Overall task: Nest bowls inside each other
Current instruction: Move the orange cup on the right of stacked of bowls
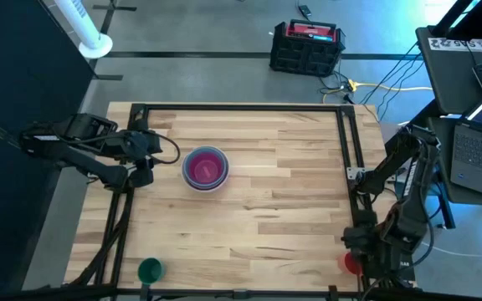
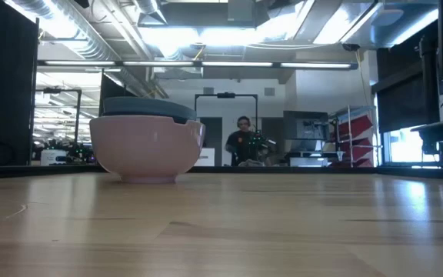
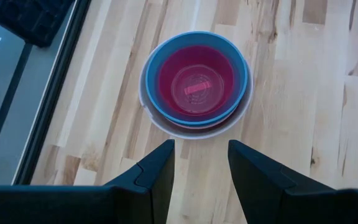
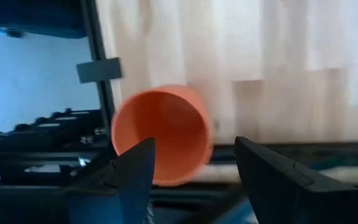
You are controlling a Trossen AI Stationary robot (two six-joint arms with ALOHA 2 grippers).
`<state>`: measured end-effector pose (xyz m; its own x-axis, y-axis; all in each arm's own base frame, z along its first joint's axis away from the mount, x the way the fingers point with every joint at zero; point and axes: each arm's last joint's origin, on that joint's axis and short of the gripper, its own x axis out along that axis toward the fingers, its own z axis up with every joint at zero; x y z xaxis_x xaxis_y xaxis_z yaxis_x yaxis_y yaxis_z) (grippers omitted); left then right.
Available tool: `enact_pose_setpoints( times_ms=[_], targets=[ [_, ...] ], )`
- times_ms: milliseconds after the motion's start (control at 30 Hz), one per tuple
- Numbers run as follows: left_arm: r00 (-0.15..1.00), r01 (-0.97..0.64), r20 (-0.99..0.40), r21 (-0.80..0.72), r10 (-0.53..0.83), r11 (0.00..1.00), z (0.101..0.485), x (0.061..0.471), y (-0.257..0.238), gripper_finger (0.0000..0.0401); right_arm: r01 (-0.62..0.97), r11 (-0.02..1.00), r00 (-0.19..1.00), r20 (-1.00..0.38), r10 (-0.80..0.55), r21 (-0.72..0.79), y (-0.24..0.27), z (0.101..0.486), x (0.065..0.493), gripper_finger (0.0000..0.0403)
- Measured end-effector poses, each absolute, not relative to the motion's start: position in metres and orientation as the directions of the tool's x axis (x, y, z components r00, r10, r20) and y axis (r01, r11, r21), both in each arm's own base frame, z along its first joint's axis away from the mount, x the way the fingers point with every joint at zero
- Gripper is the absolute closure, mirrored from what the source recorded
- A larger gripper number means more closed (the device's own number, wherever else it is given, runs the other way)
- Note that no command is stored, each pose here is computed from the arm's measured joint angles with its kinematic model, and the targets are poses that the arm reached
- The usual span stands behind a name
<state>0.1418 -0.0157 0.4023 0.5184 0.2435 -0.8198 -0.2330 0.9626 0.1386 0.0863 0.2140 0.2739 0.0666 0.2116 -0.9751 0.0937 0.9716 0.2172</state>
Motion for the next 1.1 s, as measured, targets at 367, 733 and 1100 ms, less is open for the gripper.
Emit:
enact_pose_setpoints(
  times_ms=[367, 733, 1100],
  targets=[
    [0.517, -0.238, -0.821, 0.135, 0.244, 0.962, 0.402, 0.142, -0.016, 0.0267, 0.143, 0.971, 0.039, -0.981, 0.19, 0.193, 0.21, 0.233, 0.084, 0.0194],
    [0.509, -0.238, -0.825, 0.14, 0.246, 0.961, 0.402, 0.141, -0.015, 0.0267, 0.148, 0.958, 0.048, -0.969, 0.242, 0.247, 0.206, 0.223, 0.1, 0.0355],
    [0.508, -0.238, -0.825, 0.14, 0.246, 0.961, 0.402, 0.141, -0.015, 0.0267, 0.183, 0.96, 0.163, -0.969, 0.183, 0.212, 0.161, 0.221, 0.163, 0.0402]
  ],
)
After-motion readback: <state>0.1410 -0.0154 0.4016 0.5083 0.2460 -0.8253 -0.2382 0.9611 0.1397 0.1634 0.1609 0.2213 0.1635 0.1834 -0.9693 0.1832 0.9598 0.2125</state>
